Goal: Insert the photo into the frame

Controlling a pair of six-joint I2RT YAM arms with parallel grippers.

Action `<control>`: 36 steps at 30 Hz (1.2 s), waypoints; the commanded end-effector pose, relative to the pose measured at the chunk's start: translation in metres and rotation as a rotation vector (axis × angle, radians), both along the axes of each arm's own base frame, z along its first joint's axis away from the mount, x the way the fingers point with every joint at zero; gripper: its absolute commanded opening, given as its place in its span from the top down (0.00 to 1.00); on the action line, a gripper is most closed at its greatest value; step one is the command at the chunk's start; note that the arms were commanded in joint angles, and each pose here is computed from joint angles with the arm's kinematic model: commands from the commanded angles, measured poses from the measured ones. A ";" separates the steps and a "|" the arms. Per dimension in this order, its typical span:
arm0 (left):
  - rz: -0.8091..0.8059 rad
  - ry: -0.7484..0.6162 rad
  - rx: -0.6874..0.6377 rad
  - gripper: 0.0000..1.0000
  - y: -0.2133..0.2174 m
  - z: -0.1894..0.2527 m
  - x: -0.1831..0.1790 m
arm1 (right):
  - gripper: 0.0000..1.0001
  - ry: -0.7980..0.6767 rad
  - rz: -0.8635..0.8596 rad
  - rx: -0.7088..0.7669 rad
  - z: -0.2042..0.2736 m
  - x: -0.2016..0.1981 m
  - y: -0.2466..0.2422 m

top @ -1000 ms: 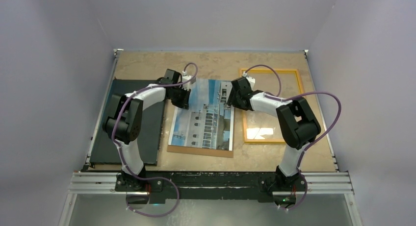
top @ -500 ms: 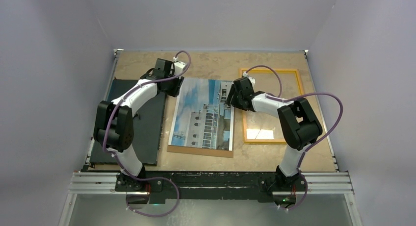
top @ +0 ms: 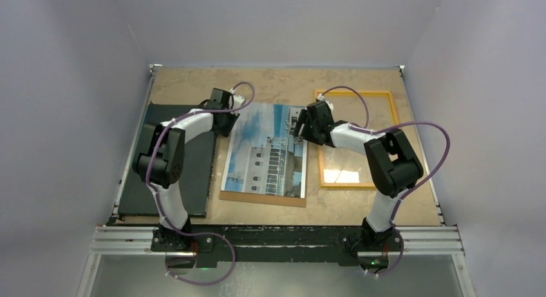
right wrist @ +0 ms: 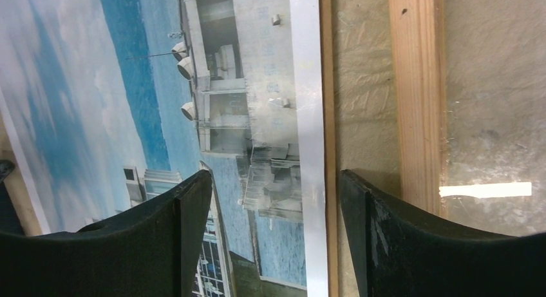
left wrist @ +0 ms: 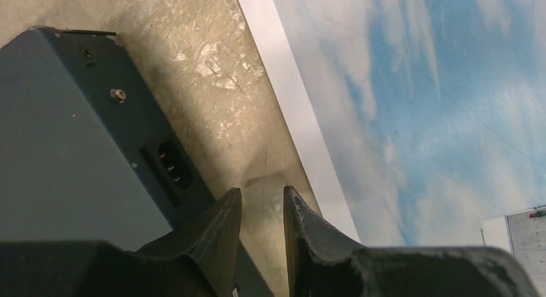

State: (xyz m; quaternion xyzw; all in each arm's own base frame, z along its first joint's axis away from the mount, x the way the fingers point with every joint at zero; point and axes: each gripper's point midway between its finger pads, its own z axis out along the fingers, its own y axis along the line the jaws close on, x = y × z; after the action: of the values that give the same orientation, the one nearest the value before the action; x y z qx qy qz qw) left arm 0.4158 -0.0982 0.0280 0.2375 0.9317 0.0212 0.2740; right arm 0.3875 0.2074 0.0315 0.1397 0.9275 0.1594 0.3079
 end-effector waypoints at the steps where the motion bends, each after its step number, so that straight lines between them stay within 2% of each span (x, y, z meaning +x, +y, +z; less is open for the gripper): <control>1: 0.016 0.016 -0.044 0.72 -0.004 -0.010 0.000 | 0.24 0.141 0.023 0.025 -0.028 -0.033 0.001; 8: 0.004 0.064 -0.165 0.74 -0.024 -0.010 -0.011 | 0.25 0.155 0.051 0.078 -0.028 -0.038 0.011; 17: -0.016 0.082 -0.227 0.78 -0.035 -0.010 -0.019 | 0.24 0.140 0.091 0.139 -0.017 -0.040 0.022; 23: -0.026 0.074 -0.246 0.81 -0.037 -0.004 -0.022 | 0.23 0.100 0.072 0.086 -0.015 -0.032 0.013; 26: -0.034 0.081 -0.250 0.81 -0.039 -0.006 -0.025 | 0.23 0.127 0.067 0.065 -0.027 -0.036 0.011; 31: -0.032 0.086 -0.247 0.81 -0.040 -0.014 -0.033 | 0.17 0.141 0.056 0.020 -0.033 -0.040 0.011; 36: -0.039 -0.005 -0.222 0.81 -0.042 0.004 -0.032 | 0.08 0.135 0.020 -0.033 -0.033 -0.039 0.002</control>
State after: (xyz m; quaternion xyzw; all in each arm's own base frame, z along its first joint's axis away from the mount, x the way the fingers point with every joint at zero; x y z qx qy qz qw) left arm 0.4015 -0.1139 0.0202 0.2095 0.9323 -0.0506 0.2906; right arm 0.3849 0.2210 0.0354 0.1316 0.9209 0.1898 0.3142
